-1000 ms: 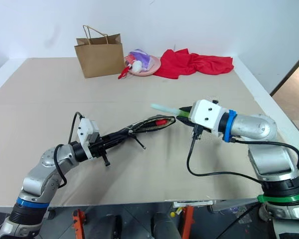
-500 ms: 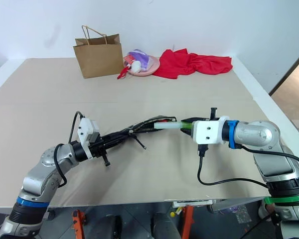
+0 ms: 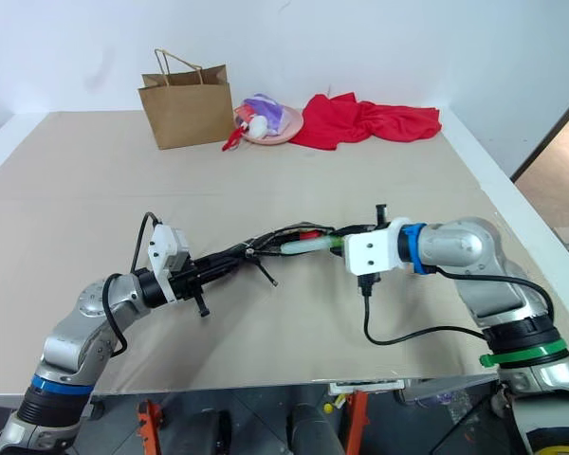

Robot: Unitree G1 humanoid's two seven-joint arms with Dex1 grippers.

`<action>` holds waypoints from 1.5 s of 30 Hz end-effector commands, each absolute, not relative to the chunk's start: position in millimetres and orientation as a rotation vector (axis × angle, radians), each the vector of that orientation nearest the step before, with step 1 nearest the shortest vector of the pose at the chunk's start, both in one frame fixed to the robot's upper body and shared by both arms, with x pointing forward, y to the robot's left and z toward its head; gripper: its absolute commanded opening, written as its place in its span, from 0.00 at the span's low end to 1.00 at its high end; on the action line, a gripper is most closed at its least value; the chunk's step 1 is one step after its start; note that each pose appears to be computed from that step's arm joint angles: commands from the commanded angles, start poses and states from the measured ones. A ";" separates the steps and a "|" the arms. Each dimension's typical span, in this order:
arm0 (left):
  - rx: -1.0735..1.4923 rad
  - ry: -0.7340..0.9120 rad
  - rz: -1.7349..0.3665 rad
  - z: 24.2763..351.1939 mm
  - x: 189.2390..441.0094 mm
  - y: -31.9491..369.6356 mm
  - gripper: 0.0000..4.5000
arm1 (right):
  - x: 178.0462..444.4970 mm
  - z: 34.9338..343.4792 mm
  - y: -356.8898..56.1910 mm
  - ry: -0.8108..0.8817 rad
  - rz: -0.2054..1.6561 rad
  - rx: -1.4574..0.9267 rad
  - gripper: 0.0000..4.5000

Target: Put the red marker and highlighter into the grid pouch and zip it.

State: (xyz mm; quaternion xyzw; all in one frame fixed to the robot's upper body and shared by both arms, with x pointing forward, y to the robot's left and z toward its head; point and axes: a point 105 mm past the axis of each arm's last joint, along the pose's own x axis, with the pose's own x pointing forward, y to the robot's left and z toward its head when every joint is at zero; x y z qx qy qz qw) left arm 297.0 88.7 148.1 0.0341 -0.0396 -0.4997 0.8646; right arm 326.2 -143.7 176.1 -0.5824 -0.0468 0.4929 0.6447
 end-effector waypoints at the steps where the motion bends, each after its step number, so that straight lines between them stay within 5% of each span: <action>1: 0.089 -0.130 -1.060 160.4 298.2 87.3 0.00 | 325.1 186.6 -124.1 -0.150 1.160 -1.352 0.16; 9: 0.094 -0.133 -1.064 161.3 299.6 87.2 0.00 | 327.0 191.8 -90.9 -0.202 1.214 -1.323 0.16; 23: 0.098 -0.131 -1.065 159.9 299.2 88.1 0.00 | 340.9 208.9 -121.7 -0.097 1.114 -1.201 0.16; 37: 0.097 -0.135 -1.074 160.3 299.0 86.2 0.00 | 329.9 195.5 -67.8 -0.203 1.257 -1.217 0.16; 45: 0.087 -0.134 -1.062 159.4 297.5 86.7 0.00 | 342.7 205.5 -82.7 -0.217 1.172 -1.240 0.93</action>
